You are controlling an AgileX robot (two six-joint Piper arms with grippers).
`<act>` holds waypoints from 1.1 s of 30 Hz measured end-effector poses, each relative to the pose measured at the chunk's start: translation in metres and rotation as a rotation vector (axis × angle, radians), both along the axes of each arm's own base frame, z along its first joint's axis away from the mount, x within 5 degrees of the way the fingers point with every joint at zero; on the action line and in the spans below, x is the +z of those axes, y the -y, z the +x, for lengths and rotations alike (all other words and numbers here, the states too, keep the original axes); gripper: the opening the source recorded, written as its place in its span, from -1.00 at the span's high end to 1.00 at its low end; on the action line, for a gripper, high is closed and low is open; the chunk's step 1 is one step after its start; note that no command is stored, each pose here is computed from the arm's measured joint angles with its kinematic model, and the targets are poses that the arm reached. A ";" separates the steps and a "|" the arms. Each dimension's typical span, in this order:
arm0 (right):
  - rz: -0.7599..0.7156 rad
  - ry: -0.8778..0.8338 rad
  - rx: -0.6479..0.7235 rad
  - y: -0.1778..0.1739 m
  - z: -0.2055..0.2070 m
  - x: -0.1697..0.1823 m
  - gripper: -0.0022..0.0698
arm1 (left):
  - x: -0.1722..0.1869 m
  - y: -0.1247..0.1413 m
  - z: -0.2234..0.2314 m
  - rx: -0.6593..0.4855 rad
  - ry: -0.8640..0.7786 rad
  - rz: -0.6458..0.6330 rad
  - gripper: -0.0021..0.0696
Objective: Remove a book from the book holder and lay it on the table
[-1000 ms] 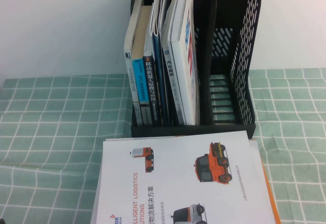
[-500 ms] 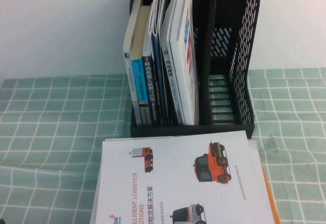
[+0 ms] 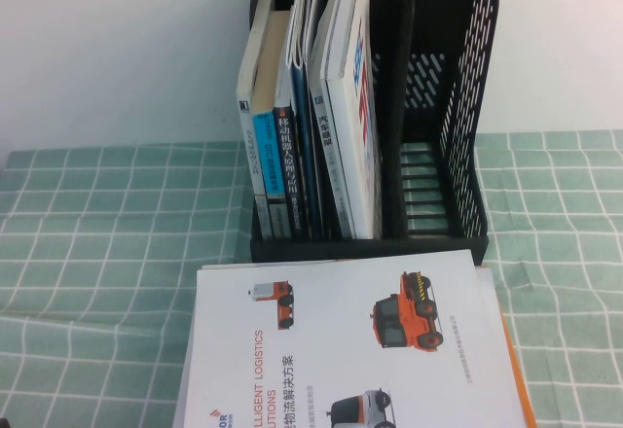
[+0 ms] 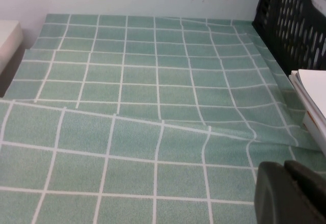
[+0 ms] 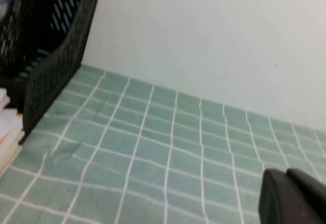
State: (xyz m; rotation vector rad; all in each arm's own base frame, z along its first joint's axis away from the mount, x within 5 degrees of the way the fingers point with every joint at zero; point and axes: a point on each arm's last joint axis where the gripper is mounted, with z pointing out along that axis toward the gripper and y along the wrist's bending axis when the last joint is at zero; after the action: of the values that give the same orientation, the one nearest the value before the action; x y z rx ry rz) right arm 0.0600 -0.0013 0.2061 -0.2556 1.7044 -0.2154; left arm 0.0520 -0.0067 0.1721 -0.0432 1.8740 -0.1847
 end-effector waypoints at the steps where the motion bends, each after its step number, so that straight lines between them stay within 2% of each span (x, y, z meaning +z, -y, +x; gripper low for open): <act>1: 0.009 -0.009 -0.016 0.001 -0.001 -0.010 0.94 | 0.000 0.000 0.000 0.000 0.000 0.000 0.94; 4: 0.076 -0.115 -0.050 0.001 -0.006 -0.030 0.94 | 0.000 0.000 0.000 -0.001 0.000 0.002 0.94; 7: 0.068 -0.190 -0.060 0.002 -0.008 -0.039 0.95 | 0.000 0.000 0.000 -0.001 0.000 0.002 0.94; 16: 0.128 -0.194 -0.051 0.000 -0.008 -0.039 0.95 | 0.000 0.000 0.000 -0.001 0.000 0.002 0.95; 33: 0.138 -0.196 -0.049 -0.001 -0.009 -0.039 0.95 | 0.000 0.000 0.000 0.000 0.000 0.000 0.95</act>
State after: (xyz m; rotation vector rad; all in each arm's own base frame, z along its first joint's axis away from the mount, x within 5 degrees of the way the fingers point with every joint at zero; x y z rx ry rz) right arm 0.0514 -0.0006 0.1667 -0.1356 1.9119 -0.1105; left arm 0.0520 -0.0067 0.1721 -0.0433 1.8740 -0.1847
